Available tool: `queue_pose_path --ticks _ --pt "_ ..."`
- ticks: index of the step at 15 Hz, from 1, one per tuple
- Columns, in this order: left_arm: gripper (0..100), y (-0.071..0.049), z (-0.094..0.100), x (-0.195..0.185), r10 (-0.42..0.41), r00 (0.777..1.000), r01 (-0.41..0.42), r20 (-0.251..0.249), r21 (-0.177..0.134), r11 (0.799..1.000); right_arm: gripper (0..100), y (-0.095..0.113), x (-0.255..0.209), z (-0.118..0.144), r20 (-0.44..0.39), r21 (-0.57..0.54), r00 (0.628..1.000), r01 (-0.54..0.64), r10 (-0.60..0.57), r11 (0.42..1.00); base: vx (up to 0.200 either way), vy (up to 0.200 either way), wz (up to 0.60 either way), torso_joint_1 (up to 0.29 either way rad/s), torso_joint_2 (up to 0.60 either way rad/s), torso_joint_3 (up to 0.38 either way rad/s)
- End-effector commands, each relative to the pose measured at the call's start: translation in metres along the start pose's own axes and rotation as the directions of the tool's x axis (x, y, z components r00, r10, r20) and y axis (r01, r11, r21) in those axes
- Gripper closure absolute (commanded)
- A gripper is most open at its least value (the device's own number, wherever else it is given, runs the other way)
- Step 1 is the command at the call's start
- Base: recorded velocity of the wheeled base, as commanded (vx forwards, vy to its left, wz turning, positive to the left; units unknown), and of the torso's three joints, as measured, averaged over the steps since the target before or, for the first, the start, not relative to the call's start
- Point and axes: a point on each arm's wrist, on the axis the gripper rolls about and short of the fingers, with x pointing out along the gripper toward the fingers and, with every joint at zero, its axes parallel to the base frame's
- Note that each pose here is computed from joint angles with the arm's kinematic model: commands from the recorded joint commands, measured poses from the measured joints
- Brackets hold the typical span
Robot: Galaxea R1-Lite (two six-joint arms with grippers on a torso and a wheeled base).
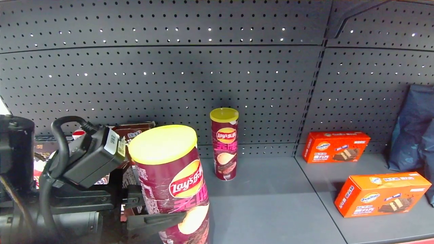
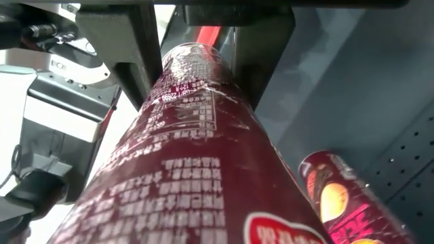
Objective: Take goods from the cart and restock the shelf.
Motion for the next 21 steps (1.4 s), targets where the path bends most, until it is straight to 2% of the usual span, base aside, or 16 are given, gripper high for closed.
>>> queue_pose_path --ticks 1,7,9,11,13,16,18,20,21 --pt "100 0.000 -0.001 0.000 0.002 1.000 -0.003 -0.003 -0.002 1.000 0 0.000 0.000 0.000 0.001 0.000 1.000 -0.001 0.001 1.000 0.000 0.000 0.00 0.000 0.00 0.000" --pt "100 0.000 -0.002 0.000 0.002 1.000 -0.002 -0.007 -0.004 1.000 0 0.000 0.000 0.000 0.001 0.000 1.000 -0.001 0.001 1.000 0.000 0.000 0.20 0.001 0.00 0.002" --pt "100 0.000 -0.007 0.001 0.001 1.000 -0.001 -0.021 -0.011 1.000 0 0.000 0.000 0.000 0.001 0.000 1.000 0.001 -0.001 1.000 0.000 0.000 0.00 0.000 0.00 0.000" --pt "100 -0.002 -0.015 0.002 -0.001 1.000 0.001 -0.008 -0.004 1.000 0 0.000 0.000 0.000 0.001 -0.002 1.000 0.001 -0.001 1.000 0.000 0.000 0.00 0.000 0.00 0.000" --pt "100 -0.002 -0.018 0.003 0.001 1.000 -0.001 0.004 0.006 1.000 0 0.000 0.000 0.000 0.001 -0.005 1.000 -0.010 0.010 1.000 0.000 0.000 0.00 0.000 0.00 0.000" --pt "100 -0.004 -0.015 0.005 0.083 0.997 -0.083 0.006 0.025 0.996 0 0.001 0.000 0.000 -0.001 -0.008 1.000 -0.028 0.028 1.000 0.000 0.000 0.00 0.000 0.00 0.000" --pt "100 -0.004 -0.014 0.006 0.093 0.996 -0.093 0.007 0.032 0.995 0 0.001 0.000 0.000 0.002 -0.026 1.000 -0.027 0.027 0.999 0.000 0.000 0.00 0.000 0.00 0.000" --pt "100 -0.005 -0.007 0.006 0.089 0.996 -0.090 0.025 0.066 0.994 0 0.001 0.000 0.001 0.007 -0.051 0.999 -0.042 0.042 0.998 0.000 0.000 0.00 0.000 0.00 0.000" --pt "100 -0.005 -0.003 0.007 0.089 0.995 -0.092 0.038 0.077 0.993 0 0.002 -0.008 0.037 0.123 -0.042 0.988 -0.089 0.094 0.995 0.000 0.000 0.00 0.000 0.00 0.000"
